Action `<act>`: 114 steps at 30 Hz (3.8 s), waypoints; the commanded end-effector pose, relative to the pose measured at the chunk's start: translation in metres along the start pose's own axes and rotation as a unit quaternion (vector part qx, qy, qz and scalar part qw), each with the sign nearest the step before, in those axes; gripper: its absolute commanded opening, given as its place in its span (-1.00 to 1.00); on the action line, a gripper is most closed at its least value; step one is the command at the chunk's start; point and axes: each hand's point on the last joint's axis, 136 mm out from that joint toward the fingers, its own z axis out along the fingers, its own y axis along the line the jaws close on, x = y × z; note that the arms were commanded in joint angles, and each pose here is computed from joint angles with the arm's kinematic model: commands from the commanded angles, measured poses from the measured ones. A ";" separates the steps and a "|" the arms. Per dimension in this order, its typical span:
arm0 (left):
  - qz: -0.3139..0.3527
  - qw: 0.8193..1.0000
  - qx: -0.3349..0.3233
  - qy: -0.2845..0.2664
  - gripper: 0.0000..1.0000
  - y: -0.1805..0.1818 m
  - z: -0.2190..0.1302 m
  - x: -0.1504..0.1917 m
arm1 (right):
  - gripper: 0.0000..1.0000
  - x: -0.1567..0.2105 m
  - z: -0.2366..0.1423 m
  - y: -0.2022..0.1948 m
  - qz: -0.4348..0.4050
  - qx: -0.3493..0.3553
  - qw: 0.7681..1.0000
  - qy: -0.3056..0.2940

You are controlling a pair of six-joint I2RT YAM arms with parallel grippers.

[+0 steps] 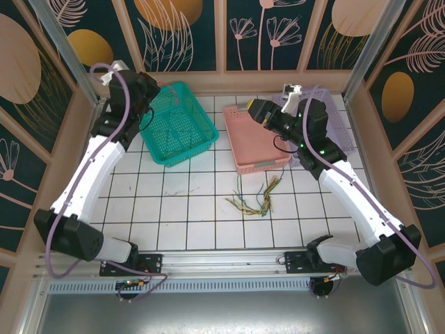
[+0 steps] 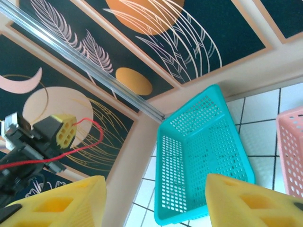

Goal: Untangle the cables

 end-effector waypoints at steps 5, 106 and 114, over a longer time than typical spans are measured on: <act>0.167 0.982 -0.079 0.043 -1.00 0.054 0.061 0.026 | 0.13 0.009 -0.001 -0.005 0.004 0.003 1.000 0.021; 0.162 0.861 -0.150 0.459 -1.00 0.197 -0.130 0.366 | -1.00 0.124 -0.103 -0.199 0.196 0.356 0.911 0.065; 0.166 0.862 -0.143 0.457 -1.00 0.196 -0.129 0.362 | -1.00 0.111 -0.111 -0.200 0.187 0.361 0.912 0.060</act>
